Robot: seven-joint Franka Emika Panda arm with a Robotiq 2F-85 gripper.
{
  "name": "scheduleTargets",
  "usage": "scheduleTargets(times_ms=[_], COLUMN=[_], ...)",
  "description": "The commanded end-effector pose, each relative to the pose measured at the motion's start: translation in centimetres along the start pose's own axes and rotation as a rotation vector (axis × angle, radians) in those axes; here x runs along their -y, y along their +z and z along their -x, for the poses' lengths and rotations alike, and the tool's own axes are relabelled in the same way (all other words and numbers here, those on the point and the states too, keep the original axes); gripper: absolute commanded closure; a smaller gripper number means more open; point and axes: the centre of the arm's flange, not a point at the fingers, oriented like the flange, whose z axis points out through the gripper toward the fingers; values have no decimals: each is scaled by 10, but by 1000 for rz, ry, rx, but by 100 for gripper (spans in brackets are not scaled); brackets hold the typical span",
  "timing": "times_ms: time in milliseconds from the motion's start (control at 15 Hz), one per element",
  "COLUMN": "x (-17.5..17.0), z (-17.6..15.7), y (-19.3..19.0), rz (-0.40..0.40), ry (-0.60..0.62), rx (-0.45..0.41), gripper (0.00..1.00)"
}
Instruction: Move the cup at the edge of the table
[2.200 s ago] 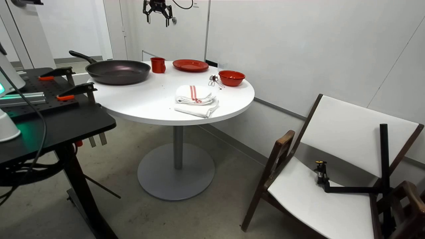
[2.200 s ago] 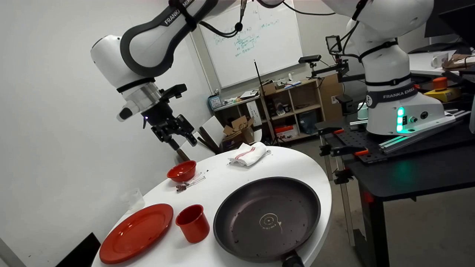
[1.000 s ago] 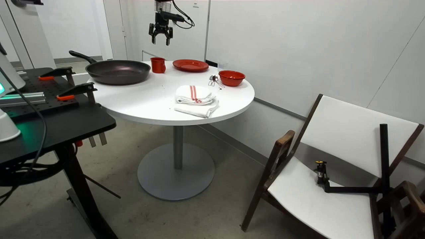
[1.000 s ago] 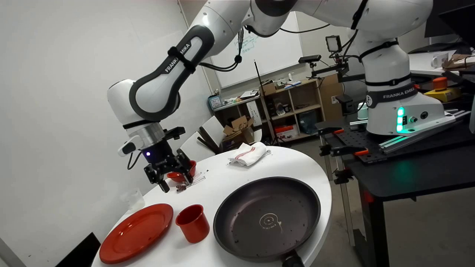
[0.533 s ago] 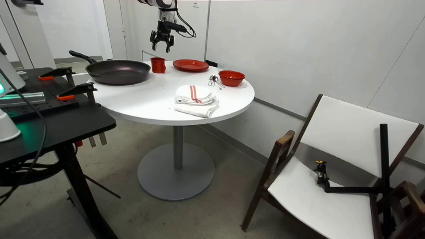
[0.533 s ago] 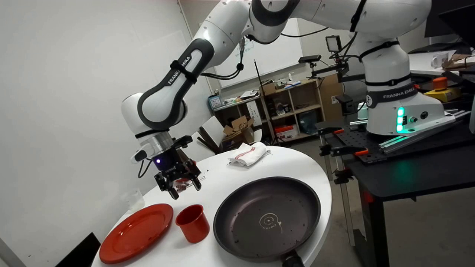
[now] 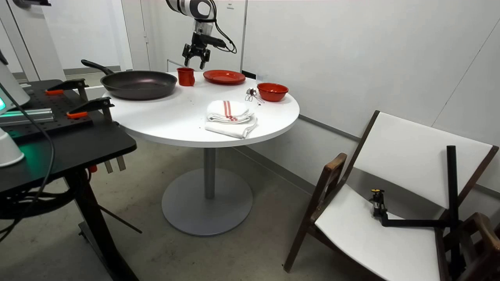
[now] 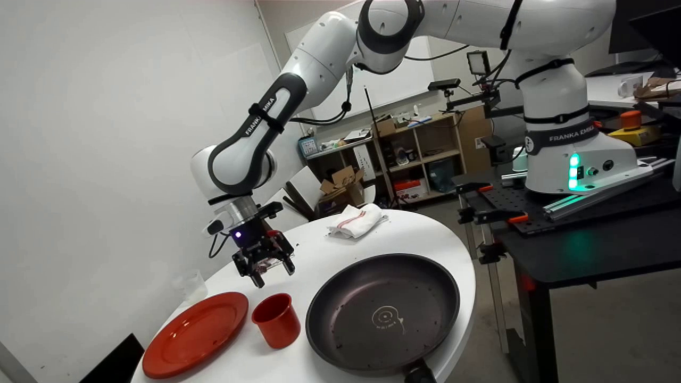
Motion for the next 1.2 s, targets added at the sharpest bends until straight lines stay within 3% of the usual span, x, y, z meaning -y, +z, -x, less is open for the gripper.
scheduleTargets(times_ms=[0, 1133], x=[-20, -34], z=[6, -7], y=[8, 37], rz=[-12, -49], ry=[-25, -48], rx=[-53, -130], gripper=[0, 0])
